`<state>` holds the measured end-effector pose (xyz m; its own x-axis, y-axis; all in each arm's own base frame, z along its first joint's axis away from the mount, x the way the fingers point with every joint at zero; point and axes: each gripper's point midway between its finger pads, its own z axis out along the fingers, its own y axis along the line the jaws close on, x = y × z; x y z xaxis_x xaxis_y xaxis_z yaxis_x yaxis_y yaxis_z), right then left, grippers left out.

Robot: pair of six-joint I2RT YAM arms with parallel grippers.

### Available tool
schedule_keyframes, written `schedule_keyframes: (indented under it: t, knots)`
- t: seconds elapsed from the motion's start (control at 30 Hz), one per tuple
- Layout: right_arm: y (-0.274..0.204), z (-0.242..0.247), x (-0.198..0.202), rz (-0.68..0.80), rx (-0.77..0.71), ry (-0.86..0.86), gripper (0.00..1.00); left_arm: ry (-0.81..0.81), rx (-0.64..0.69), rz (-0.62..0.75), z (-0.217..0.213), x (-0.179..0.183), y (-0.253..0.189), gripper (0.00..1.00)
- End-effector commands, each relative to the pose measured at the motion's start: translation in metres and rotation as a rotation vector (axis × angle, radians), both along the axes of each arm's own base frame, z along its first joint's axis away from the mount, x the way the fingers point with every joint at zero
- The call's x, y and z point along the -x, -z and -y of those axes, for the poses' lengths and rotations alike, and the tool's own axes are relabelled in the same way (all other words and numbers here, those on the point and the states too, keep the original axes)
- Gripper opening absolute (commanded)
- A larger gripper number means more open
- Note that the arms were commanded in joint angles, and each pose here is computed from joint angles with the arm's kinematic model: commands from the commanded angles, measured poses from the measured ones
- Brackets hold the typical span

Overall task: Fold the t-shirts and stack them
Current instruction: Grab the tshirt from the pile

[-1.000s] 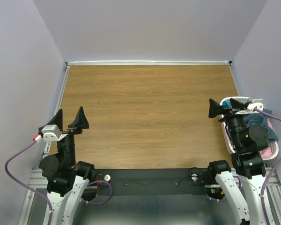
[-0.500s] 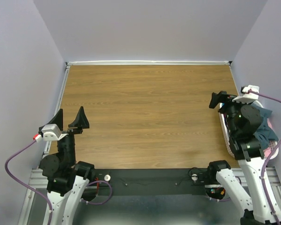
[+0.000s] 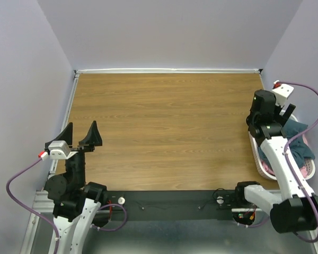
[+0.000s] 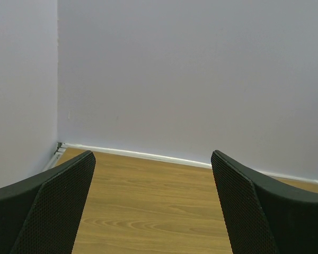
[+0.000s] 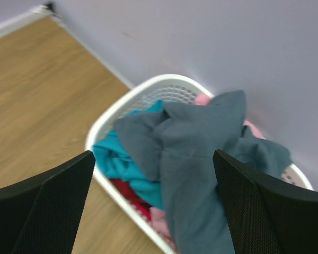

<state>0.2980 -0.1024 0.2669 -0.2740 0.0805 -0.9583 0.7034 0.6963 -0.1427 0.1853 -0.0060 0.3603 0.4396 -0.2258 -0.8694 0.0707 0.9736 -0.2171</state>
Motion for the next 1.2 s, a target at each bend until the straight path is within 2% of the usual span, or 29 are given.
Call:
schedule_keyframes:
  t: [0.0, 0.23, 0.37, 0.47, 0.5, 0.57, 0.6, 0.7, 0.73, 0.77, 0.8, 0.83, 0.97, 1.17]
  knots:
    - [0.008, 0.047, 0.01, -0.066, 0.035, 0.225, 1.0, 0.031, -0.016, 0.044, 0.004, 0.01, -0.003, 0.99]
    - [0.051, 0.097, 0.011, -0.066, -0.126, 0.351, 1.0, 0.046, -0.01, 0.081, 0.005, 0.016, -0.009, 0.99]
    - [0.078, 0.103, 0.008, -0.103, -0.181, 0.363, 0.98, 0.046, -0.012, 0.089, 0.005, 0.018, -0.01, 0.99]
    - [0.086, 0.101, 0.007, -0.119, -0.199, 0.35, 0.87, 0.05, -0.013, 0.088, 0.006, 0.017, -0.01, 0.99]
    - [0.091, 0.1, 0.008, -0.141, -0.201, 0.335, 0.78, 0.05, -0.015, 0.085, 0.006, 0.017, -0.009, 0.99]
    - [0.094, 0.099, 0.008, -0.164, -0.198, 0.318, 0.66, 0.048, -0.018, 0.086, 0.006, 0.016, -0.009, 0.99]
    - [0.096, 0.098, 0.01, -0.172, -0.199, 0.311, 0.52, 0.052, -0.02, 0.085, 0.007, 0.016, -0.009, 0.99]
    - [0.096, 0.094, 0.01, -0.165, -0.21, 0.294, 0.34, 0.059, -0.023, 0.081, 0.009, 0.014, -0.008, 0.99]
    - [0.093, 0.093, 0.011, -0.155, -0.212, 0.287, 0.23, 0.059, -0.025, 0.075, 0.009, 0.013, -0.007, 0.99]
    - [0.092, 0.092, 0.01, -0.154, -0.214, 0.277, 0.17, 0.061, -0.027, 0.075, 0.01, 0.013, -0.007, 0.99]
    - [0.09, 0.091, 0.008, -0.15, -0.217, 0.264, 0.03, 0.061, -0.026, 0.074, 0.01, 0.013, -0.007, 0.99]
    - [0.082, 0.088, 0.004, -0.131, -0.224, 0.229, 0.0, 0.061, -0.028, 0.074, 0.01, 0.013, -0.007, 0.99]
    - [0.043, 0.074, -0.012, -0.037, -0.25, 0.113, 0.01, 0.059, -0.028, 0.061, 0.01, 0.011, -0.006, 0.99]
    - [-0.03, 0.008, -0.054, 0.085, -0.314, -0.261, 0.0, 0.06, -0.036, 0.042, 0.011, 0.006, -0.003, 0.99]
